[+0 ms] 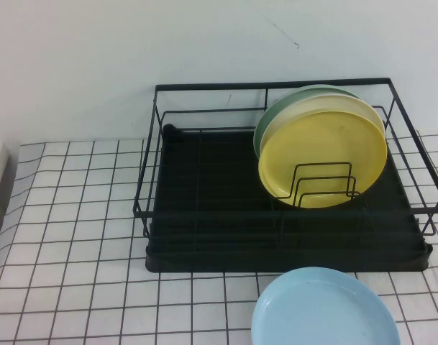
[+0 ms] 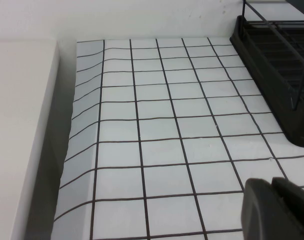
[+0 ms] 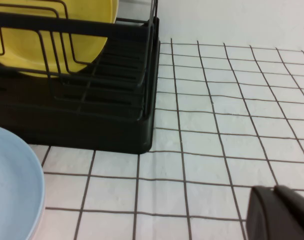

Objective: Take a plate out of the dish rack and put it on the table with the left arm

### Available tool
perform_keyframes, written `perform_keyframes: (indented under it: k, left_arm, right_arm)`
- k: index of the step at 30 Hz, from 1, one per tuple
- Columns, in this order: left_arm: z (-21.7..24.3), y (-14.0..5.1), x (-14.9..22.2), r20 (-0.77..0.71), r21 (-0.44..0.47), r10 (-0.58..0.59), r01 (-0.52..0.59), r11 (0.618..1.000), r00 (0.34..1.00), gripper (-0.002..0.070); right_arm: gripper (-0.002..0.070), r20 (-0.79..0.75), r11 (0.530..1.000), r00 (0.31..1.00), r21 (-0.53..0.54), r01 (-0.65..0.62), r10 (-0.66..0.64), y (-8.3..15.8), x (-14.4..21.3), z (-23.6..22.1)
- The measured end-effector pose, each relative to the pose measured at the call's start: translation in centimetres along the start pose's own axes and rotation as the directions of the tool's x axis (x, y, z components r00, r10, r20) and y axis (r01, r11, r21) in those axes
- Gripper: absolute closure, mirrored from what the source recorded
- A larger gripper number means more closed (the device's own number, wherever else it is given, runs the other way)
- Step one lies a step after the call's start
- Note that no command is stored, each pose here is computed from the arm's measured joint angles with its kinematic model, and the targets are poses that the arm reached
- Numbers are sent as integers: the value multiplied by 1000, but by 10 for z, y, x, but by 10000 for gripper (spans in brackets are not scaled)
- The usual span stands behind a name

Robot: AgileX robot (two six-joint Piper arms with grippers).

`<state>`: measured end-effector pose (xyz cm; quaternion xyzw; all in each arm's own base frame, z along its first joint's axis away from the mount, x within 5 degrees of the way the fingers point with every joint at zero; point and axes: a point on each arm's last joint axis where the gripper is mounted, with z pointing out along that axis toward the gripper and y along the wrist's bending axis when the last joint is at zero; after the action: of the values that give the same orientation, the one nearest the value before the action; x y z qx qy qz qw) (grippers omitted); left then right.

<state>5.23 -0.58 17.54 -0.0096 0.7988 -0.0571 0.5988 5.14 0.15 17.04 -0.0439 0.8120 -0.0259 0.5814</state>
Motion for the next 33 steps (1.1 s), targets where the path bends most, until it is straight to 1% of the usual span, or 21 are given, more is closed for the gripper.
perform_keyframes:
  k: [30,33]
  left_arm:
    - [0,0,-1,6,-4,11,-11,1000,1000,678]
    - [0,0,-1,11,2,-6,6,1000,1000,678]
  right_arm:
    - [678,0,1000,1000,0,0,0,0,0,0]
    - [678,0,1000,1000,0,0,0,0,0,0]
